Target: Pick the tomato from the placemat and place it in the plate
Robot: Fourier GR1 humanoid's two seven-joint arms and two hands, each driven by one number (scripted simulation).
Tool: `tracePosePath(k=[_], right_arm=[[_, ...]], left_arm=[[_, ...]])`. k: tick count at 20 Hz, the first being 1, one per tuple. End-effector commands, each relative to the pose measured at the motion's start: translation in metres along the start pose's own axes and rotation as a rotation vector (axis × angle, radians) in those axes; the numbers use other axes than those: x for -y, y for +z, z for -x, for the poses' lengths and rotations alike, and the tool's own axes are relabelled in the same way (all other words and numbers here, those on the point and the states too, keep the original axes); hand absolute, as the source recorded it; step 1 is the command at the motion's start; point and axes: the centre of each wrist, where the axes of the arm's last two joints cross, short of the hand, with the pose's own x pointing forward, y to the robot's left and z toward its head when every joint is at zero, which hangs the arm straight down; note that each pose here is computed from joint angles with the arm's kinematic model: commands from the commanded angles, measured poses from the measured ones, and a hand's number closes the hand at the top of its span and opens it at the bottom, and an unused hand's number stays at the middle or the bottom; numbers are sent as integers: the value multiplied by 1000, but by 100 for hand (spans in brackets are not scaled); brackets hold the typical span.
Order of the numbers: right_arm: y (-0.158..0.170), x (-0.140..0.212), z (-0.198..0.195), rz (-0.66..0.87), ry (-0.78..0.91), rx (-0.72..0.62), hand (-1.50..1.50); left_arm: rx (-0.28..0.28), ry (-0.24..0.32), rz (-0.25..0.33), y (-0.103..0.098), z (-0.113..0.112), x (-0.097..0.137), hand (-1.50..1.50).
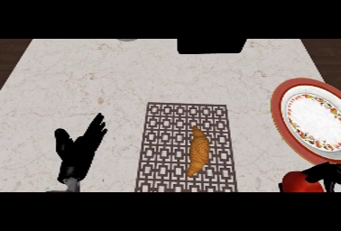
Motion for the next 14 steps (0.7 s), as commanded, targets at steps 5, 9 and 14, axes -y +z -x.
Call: tracePosePath(k=[5, 9, 14], right_arm=[[-81, 30, 86, 190, -6, -66, 150], [-106, 63, 127, 177, -39, -51, 150], [-136, 48, 167, 169, -27, -34, 150]], left_arm=[[23, -22, 25, -3, -1, -1, 0], [15, -15, 20, -1, -2, -1, 0], [11, -27, 44, -8, -11, 35, 0]])
